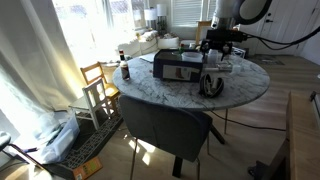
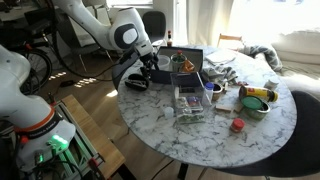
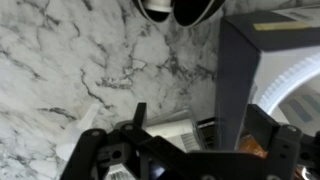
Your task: Pick up the clear measuring cup on the left of the table and move it to the right near the crisper drawer
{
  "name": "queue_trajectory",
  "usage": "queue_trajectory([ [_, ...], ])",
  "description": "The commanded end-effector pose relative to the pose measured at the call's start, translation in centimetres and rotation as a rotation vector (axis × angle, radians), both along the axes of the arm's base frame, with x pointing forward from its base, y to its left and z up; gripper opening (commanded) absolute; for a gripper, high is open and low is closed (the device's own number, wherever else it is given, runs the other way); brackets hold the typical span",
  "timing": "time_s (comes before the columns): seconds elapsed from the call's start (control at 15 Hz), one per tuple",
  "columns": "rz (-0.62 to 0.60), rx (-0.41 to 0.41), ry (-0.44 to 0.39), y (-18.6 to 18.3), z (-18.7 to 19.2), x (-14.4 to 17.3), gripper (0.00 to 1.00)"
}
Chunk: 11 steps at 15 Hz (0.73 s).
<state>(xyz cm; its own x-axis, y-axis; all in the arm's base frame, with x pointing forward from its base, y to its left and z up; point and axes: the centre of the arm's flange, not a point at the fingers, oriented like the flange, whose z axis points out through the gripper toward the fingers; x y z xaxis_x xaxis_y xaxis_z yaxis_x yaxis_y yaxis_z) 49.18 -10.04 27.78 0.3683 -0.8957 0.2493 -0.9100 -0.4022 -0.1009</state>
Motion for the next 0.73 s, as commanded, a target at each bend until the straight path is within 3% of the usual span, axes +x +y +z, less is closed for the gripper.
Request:
queue_trajectory([
  [0.0, 0.168, 0.053, -0.014, -4.8, 7.1, 0.8, 1.00],
  [0.33, 0.372, 0.125, -0.079, -4.4, 10.8, 4.7, 1.00],
  [0.4, 0.289, 0.054, -0.091, -0.4, 6.1, 5.4, 1.00],
  [0.67, 0.344, 0.078, -0.115, -0.8, 8.1, 7.3, 1.00],
])
